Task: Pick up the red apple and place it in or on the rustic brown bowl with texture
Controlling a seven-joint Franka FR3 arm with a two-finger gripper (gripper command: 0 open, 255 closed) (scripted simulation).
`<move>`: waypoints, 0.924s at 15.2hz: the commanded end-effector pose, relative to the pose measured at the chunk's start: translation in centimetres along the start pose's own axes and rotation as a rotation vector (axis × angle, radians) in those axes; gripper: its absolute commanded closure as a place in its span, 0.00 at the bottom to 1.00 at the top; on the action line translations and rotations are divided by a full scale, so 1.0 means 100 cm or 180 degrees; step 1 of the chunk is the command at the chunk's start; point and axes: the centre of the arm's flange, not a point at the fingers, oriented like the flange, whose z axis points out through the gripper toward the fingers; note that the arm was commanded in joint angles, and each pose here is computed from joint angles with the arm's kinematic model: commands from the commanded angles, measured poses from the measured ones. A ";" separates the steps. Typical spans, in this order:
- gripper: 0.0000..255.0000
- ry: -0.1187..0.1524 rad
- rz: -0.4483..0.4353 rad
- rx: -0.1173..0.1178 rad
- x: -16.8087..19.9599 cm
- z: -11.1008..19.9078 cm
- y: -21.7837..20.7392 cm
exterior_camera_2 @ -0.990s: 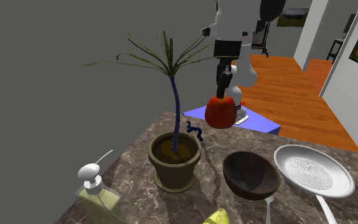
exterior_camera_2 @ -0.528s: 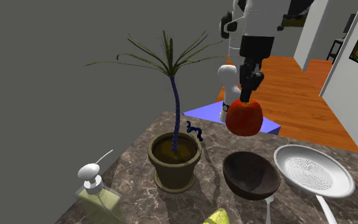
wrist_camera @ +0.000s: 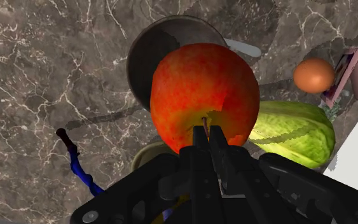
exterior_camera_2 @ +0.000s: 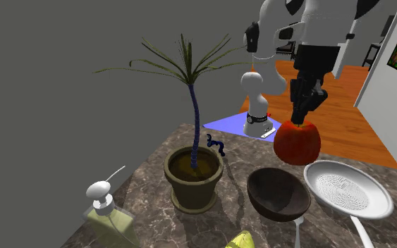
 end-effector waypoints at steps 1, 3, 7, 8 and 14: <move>1.00 0.0000 0.0001 0.0003 0.000 0.011 0.000; 1.00 0.0000 0.0001 0.0003 0.000 0.021 0.001; 1.00 0.0000 0.0001 0.0003 -0.001 0.042 0.003; 1.00 0.0000 0.0001 0.0003 -0.001 0.048 0.003; 1.00 0.0000 0.0001 0.0003 -0.002 0.079 0.006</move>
